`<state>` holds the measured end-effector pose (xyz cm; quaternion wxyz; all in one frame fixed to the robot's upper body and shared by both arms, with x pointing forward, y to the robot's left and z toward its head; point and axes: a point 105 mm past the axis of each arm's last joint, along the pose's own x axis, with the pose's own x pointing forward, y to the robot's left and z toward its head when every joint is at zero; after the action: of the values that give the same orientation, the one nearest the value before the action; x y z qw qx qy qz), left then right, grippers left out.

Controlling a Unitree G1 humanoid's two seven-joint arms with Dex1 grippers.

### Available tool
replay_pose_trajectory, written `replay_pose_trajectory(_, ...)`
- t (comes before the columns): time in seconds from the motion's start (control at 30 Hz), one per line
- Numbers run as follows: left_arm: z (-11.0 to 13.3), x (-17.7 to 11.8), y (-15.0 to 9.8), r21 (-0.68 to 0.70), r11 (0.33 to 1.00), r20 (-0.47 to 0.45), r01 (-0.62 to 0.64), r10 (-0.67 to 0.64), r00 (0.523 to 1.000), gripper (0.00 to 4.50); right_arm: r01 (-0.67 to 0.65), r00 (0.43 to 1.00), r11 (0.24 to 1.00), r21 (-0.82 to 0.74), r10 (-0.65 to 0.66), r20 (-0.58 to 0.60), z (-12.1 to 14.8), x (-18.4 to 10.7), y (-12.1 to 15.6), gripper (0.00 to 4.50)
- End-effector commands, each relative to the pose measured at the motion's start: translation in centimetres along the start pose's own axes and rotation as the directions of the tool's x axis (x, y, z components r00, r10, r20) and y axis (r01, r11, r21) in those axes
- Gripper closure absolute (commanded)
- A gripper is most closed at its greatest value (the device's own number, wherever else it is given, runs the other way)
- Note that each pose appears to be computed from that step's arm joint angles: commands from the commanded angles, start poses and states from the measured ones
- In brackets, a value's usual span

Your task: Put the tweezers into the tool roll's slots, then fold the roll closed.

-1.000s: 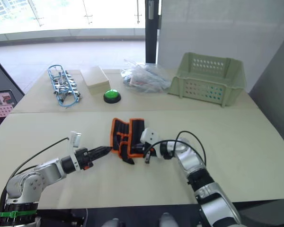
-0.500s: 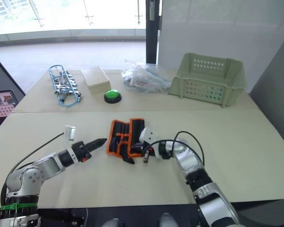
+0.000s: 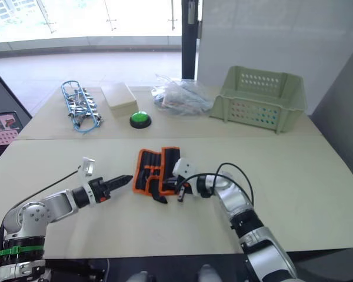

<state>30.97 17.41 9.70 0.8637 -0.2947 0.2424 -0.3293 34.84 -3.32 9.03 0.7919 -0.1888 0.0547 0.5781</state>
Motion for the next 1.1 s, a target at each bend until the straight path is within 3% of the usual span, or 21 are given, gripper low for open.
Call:
replay_pose_trajectory(0.03, -0.4, 0.5, -1.6, 0.017, 0.998, -0.02, 0.055, -0.055, 0.998, 2.07, 0.01, 1.0, 1.0, -0.006, -0.01, -0.015, 0.0, 0.2, -0.1, 4.5)
replay_pose_trajectory(0.1, -0.7, 0.7, -1.6, 0.014, 0.999, -0.027, 0.05, -0.05, 0.998, 2.07, 0.014, 1.0, 1.0, -0.007, -0.014, -0.014, 0.0, 0.1, -0.2, 4.5)
replay_pose_trajectory(0.23, -0.4, 0.6, -1.5, 0.011, 0.999, -0.01, 0.042, -0.042, 0.999, 3.14, 0.016, 1.0, 1.0, -0.004, -0.016, -0.015, -0.1, 0.0, -0.1, 4.5)
replay_pose_trajectory(0.37, -0.1, 0.5, -1.7, 0.014, 0.998, -0.007, 0.054, -0.054, 0.998, 4.48, 0.013, 1.0, 1.0, -0.004, -0.014, -0.015, -0.1, 0.1, -0.1, 4.5)
replay_pose_trajectory(0.53, 2.2, -0.2, -1.1, 0.05, 0.998, 0.072, 0.03, -0.033, 0.997, 4.48, 0.018, 1.0, 1.0, -0.007, -0.018, -0.001, 0.7, 0.2, -0.3, 4.5)
replay_pose_trajectory(0.77, 4.8, -0.7, -0.6, 0.125, 0.992, 0.106, 0.005, -0.018, 0.994, 4.48, 0.035, 0.999, 0.999, -0.016, -0.034, 0.024, 2.1, 0.3, -0.8, 4.5)
replay_pose_trajectory(1.1, 3.5, 0.8, -2.0, 0.224, 0.971, 0.006, 0.082, -0.086, 0.996, 4.48, 0.061, 0.998, 0.997, 0.042, -0.06, -0.006, 0.0, 1.2, 0.4, 4.5)
